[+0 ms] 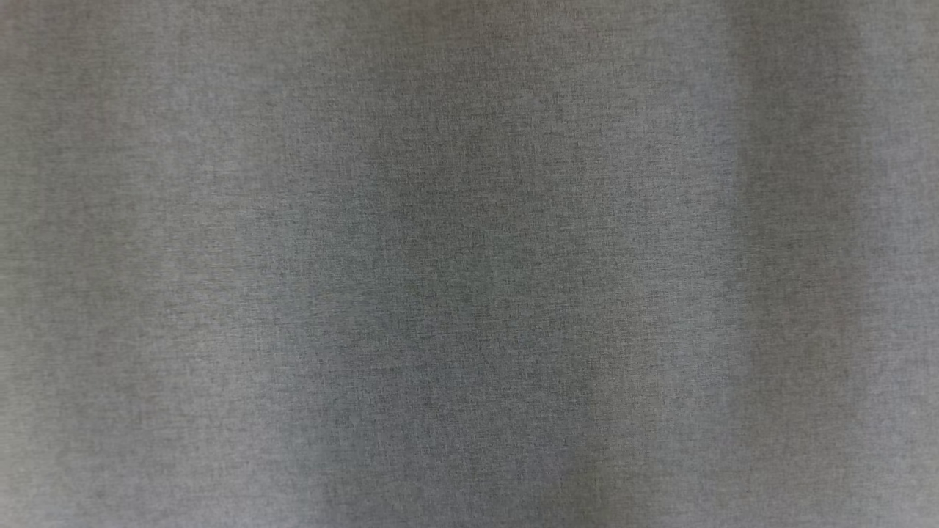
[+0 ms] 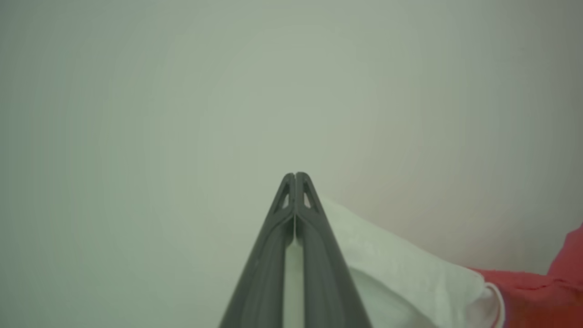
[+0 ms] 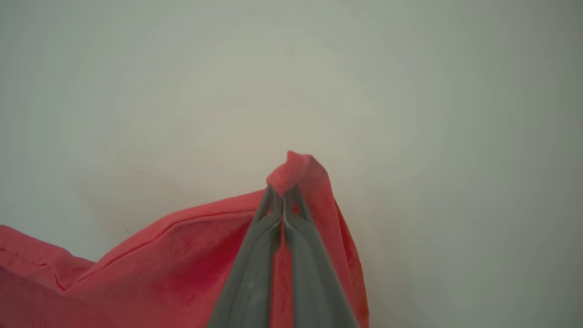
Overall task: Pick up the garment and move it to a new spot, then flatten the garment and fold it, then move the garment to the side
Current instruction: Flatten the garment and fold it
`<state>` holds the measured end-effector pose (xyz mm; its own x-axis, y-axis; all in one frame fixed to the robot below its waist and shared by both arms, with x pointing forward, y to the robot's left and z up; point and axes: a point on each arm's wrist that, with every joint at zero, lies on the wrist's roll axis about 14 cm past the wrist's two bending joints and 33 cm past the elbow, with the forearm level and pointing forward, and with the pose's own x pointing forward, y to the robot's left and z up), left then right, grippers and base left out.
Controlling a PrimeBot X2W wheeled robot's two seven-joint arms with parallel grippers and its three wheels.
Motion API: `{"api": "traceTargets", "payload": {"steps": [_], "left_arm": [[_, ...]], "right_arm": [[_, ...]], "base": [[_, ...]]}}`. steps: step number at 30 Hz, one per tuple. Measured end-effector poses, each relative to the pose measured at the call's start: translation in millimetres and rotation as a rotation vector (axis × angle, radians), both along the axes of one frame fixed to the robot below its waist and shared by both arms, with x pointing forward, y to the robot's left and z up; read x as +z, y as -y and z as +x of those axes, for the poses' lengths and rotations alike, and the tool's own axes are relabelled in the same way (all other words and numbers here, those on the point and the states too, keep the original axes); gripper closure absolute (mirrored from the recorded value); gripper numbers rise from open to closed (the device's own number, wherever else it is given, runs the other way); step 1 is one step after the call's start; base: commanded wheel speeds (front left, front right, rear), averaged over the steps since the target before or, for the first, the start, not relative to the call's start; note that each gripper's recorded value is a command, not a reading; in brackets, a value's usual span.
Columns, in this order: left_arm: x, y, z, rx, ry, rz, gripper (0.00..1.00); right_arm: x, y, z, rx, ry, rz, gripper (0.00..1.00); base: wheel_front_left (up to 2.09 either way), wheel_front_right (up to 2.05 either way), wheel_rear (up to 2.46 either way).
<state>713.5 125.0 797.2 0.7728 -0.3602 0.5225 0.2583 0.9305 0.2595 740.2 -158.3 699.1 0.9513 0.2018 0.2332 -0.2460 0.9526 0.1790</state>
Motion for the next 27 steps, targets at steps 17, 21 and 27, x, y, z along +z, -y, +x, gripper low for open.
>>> {"api": "traceTargets", "payload": {"steps": [17, 21, 27], "left_arm": [[-106, -20, -89, -0.005, -0.162, -0.179, 1.00], [-125, -29, -136, 0.018, -0.183, -0.231, 1.00], [-165, -32, -208, 0.044, -0.272, -0.285, 1.00]], "right_arm": [[-106, 14, -104, 0.065, -0.169, 0.066, 1.00], [-130, 19, -148, 0.079, -0.216, 0.088, 1.00], [-165, 40, -210, 0.048, -0.297, 0.140, 1.00]], "base": [[0.00, 0.00, 0.00], [0.00, 0.00, 0.00], [0.00, 0.00, 0.00]]}}
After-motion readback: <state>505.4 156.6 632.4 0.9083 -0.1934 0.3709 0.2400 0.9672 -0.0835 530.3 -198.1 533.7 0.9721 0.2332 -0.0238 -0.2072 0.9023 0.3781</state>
